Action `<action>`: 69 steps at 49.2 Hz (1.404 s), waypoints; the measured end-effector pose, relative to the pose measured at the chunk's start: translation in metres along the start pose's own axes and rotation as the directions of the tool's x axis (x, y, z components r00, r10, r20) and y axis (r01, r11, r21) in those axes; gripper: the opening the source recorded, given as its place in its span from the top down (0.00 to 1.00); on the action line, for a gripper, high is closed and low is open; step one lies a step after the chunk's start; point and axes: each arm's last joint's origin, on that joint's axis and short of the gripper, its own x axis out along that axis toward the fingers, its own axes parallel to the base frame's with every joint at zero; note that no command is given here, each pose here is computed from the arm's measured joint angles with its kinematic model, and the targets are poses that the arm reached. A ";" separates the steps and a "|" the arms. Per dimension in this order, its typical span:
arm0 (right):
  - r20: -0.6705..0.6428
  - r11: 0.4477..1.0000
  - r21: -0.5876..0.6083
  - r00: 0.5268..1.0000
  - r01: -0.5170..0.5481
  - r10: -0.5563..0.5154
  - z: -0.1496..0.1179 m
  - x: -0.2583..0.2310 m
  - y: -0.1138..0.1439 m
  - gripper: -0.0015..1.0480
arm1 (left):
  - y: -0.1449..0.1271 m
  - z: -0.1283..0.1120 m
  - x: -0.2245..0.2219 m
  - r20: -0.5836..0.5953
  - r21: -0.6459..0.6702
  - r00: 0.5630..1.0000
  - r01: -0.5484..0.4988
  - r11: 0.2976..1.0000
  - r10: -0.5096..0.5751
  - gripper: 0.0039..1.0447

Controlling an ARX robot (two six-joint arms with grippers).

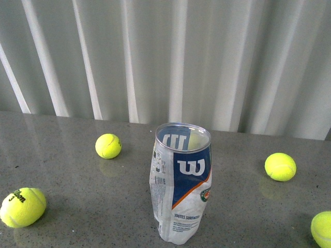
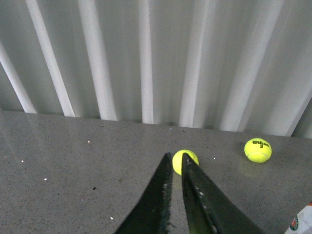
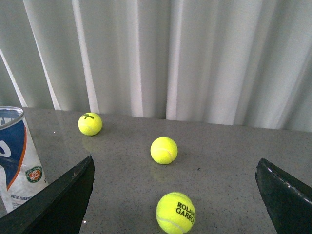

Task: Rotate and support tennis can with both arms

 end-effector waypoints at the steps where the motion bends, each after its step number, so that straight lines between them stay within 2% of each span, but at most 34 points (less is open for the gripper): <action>1: 0.000 1.000 0.000 1.000 0.000 0.000 0.000 0.000 0.000 0.07 | 0.000 -0.003 -0.003 0.002 0.000 1.000 0.000 1.000 0.000 0.92; 3: 0.000 1.000 0.000 1.000 0.000 0.000 0.000 0.000 0.000 0.07 | 0.000 -0.008 -0.007 0.005 -0.003 1.000 0.000 1.000 0.000 0.97; 17: 0.000 1.000 0.000 1.000 0.000 0.000 0.000 0.000 0.000 0.07 | -0.001 -0.042 -0.034 -0.002 -0.011 1.000 -0.001 1.000 0.001 0.97; 24: 0.000 1.000 0.000 1.000 0.000 0.000 0.000 0.000 0.000 0.07 | -0.001 -0.051 -0.043 0.003 -0.011 1.000 -0.001 1.000 0.001 0.97; 59: 0.000 1.000 0.000 1.000 0.000 0.000 0.000 0.000 0.000 0.07 | -0.001 -0.078 -0.074 0.014 -0.012 1.000 -0.001 1.000 0.001 0.97; 69: 0.000 1.000 0.000 1.000 0.000 0.000 0.000 0.000 0.000 0.07 | -0.001 -0.076 -0.079 0.035 -0.013 0.999 -0.001 1.000 0.001 0.97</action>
